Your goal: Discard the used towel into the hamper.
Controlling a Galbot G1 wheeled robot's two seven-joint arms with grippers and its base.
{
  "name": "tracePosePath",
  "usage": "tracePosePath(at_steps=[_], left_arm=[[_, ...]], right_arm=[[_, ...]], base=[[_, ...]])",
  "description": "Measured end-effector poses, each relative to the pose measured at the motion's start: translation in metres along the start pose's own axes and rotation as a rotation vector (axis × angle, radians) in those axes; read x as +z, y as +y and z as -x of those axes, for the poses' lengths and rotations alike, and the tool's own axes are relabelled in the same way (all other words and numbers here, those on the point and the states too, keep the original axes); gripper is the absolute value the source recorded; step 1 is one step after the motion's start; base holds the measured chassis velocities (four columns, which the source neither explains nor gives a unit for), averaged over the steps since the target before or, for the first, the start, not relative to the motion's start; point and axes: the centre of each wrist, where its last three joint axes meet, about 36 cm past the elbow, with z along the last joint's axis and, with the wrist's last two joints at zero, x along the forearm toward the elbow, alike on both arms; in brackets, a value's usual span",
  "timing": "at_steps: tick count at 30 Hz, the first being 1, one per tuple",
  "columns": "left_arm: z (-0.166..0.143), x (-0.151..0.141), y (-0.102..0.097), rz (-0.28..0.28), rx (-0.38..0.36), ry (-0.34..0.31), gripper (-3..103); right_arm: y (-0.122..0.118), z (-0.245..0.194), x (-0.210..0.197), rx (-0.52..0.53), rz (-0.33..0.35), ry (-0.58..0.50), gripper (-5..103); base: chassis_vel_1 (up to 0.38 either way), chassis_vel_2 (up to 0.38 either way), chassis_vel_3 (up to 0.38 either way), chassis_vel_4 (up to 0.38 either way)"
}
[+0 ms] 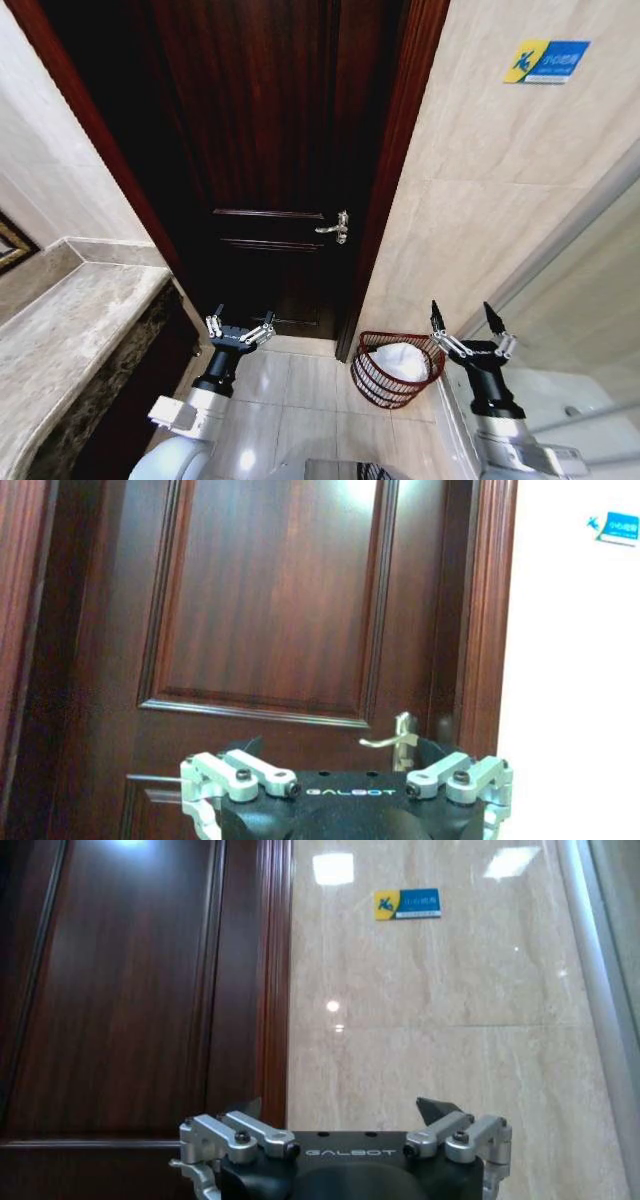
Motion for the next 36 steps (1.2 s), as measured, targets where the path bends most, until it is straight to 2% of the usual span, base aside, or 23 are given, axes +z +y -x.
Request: tracePosePath(at_steps=[36], left_arm=[[0.0,0.0,0.0,0.0,0.0,0.0,100]], right_arm=[[0.0017,0.0035,-0.0092,-0.004,-0.026,-0.029,100]], base=[[0.099,-0.096,-0.093,0.096]])
